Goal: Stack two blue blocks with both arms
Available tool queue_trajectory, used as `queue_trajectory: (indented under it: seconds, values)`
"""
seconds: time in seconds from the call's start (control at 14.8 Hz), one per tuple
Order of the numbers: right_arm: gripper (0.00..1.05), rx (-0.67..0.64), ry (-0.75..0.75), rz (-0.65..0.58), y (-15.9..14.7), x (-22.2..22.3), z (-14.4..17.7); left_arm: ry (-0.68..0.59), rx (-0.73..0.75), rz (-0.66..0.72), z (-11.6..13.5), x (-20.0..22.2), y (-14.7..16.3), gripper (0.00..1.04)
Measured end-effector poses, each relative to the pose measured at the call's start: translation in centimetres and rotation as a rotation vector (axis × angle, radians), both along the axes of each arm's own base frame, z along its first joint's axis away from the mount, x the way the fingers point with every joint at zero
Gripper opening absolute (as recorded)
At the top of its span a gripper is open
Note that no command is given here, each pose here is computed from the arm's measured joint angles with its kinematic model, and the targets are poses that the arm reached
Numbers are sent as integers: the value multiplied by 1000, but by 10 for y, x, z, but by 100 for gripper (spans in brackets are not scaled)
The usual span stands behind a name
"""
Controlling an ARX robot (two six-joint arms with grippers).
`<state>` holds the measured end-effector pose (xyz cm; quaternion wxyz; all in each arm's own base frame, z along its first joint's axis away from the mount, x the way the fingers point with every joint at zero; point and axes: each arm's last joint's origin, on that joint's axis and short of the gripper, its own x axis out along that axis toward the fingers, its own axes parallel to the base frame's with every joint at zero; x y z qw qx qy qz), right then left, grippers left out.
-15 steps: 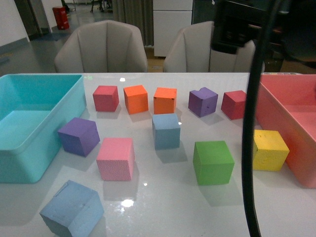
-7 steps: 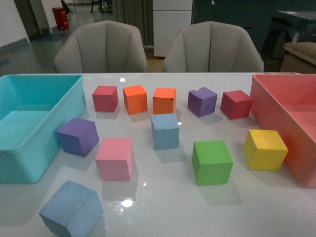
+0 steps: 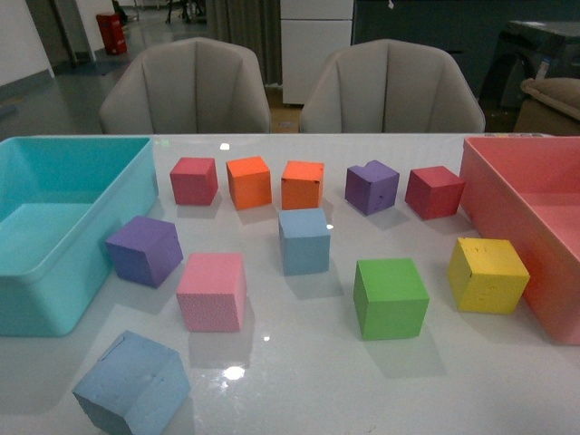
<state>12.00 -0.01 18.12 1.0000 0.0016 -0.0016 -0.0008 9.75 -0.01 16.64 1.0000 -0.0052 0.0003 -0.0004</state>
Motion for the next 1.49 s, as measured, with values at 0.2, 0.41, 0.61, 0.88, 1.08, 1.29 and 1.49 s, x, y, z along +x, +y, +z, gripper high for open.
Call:
queue_trajectory:
  seconds: [0.2,0.41,0.61,0.88,1.08,1.29,1.49]
  values:
    - [2,0,2,0,0,-5,-6,0,0,0,0,0,0,98]
    - [2,0,-12,0,0,-9,-11,0,0,0,0,0,0,98]
    - [2,0,45,2,0,-19,-18,0,0,0,0,0,0,98]
    - [2,-1,0,2,0,-23,-15,0,0,0,0,0,0,98]
    - [26,-1,0,2,0,-23,-14,0,0,0,0,0,0,98]
    - [64,-1,0,2,0,-23,-14,0,0,0,0,0,0,98]
    - [100,-1,-1,2,0,-23,-14,0,0,0,0,0,0,98]
